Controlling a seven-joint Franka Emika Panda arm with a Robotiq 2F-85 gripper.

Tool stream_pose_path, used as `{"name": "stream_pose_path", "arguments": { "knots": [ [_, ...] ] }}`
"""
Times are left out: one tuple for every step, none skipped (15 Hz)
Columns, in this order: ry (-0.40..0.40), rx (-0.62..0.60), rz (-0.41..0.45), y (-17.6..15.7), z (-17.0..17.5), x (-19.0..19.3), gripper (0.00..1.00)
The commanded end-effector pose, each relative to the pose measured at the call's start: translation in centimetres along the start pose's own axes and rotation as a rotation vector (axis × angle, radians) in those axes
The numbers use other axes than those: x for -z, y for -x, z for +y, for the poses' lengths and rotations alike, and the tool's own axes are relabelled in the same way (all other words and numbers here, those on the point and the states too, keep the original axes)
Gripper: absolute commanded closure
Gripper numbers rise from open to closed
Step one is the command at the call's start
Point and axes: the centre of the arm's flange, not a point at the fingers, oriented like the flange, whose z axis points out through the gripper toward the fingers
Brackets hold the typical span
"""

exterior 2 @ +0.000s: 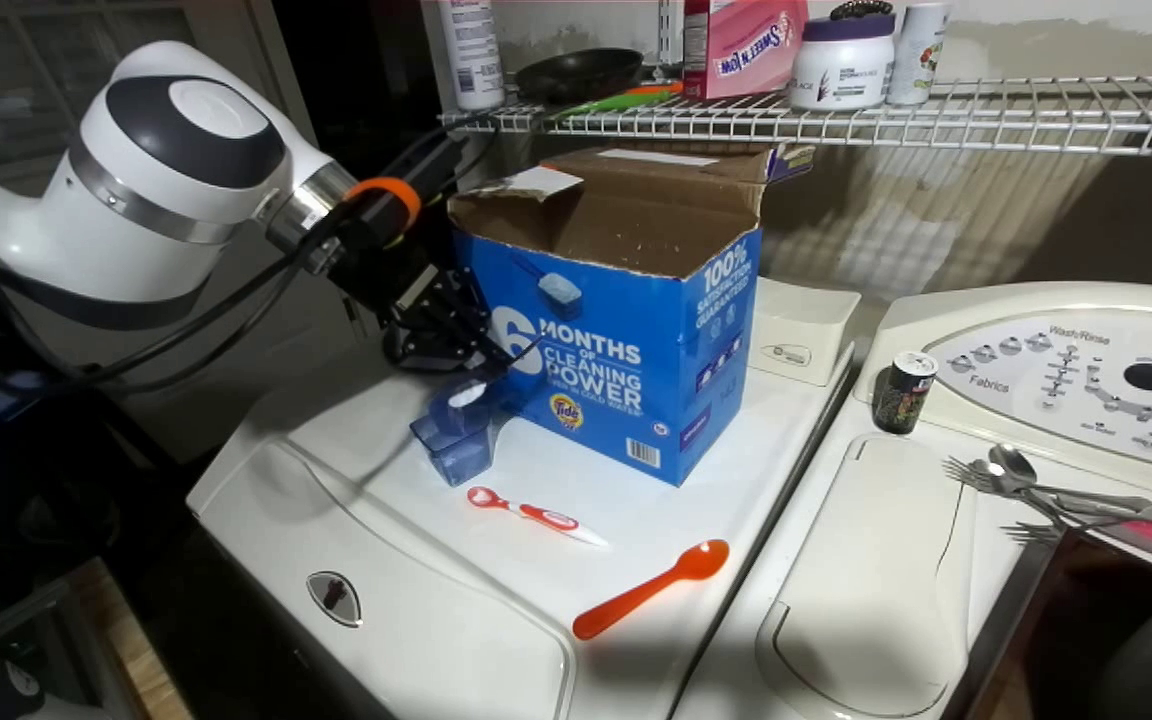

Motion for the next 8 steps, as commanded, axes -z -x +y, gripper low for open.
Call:
{"name": "stream_pose_path", "arguments": {
  "knots": [
    [0.013,0.017,-0.048,-0.80,-0.35,0.27,0.98],
    [0.016,0.021,-0.053,-0.82,-0.34,0.29,0.98],
    [0.019,0.024,-0.059,-0.90,-0.31,0.30,0.98],
    [0.023,0.027,-0.067,-1.03,-0.24,0.32,0.98],
    [0.027,0.031,-0.071,-1.14,-0.21,0.37,0.98],
    [0.031,0.033,-0.077,-1.23,-0.18,0.46,0.98],
    [0.036,0.037,-0.085,-1.35,-0.14,0.57,0.98],
    [0.038,0.039,-0.091,-1.46,-0.11,0.67,0.98]
  ]
}}
